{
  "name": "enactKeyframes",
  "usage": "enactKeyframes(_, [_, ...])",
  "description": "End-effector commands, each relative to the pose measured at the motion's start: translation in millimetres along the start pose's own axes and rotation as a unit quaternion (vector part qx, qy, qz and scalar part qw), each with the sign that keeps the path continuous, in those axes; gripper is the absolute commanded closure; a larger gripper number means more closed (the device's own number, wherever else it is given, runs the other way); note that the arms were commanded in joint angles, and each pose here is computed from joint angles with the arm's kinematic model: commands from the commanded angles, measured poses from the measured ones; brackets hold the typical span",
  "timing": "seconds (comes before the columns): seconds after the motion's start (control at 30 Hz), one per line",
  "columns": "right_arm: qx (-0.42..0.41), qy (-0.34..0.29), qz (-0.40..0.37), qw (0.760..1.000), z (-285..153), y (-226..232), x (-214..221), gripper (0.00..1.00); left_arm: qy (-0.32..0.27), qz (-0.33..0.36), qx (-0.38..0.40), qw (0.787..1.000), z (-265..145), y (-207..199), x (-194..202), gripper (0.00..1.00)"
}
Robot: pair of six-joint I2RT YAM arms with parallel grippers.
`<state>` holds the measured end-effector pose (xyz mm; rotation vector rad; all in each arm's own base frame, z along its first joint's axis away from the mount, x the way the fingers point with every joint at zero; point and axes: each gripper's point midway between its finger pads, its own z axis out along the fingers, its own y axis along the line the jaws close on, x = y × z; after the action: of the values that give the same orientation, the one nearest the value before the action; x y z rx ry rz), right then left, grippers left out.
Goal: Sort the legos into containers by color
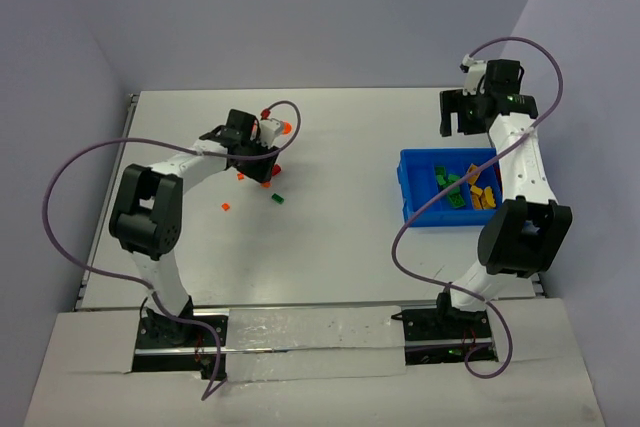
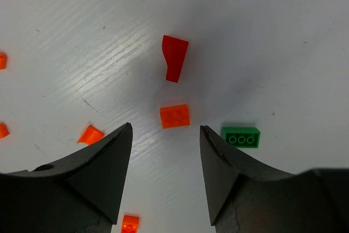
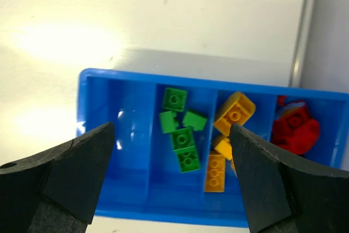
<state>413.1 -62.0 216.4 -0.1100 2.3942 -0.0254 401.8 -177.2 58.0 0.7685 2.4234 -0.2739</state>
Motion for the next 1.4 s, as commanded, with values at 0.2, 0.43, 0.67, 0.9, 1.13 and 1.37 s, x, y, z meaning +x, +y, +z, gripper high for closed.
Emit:
enactKeyframes(0.2, [-0.046,-0.006,0.023,0.999,-24.4,35.8,-0.5,0.07,-0.031,0.021,0.016,0.999,32.1,5.7,-30.1,0.45])
enactKeyframes(0.43, [-0.054,-0.002,0.026,0.998,-22.0,40.1,2.1,0.07,-0.032,0.028,0.014,0.999,49.2,8.8,-35.6,0.45])
enactKeyframes(0.67, [-0.060,0.004,0.027,0.998,-18.1,43.8,5.7,0.07,-0.028,0.040,0.022,0.999,56.6,0.6,-33.1,0.62])
enactKeyframes(0.9, [-0.132,-0.026,0.058,0.989,-25.0,79.5,3.8,0.09,-0.044,0.061,0.018,0.997,39.2,-10.5,-34.7,0.94])
enactKeyframes(1.13, [-0.225,-0.025,0.078,0.971,-23.1,145.0,21.8,0.10,-0.063,0.077,0.036,0.994,18.4,-27.7,-47.6,1.00])
enactKeyframes(1.37, [-0.373,0.016,0.131,0.919,-29.9,213.5,25.5,0.08,-0.128,0.106,0.074,0.983,-47.4,-72.2,-75.1,1.00])
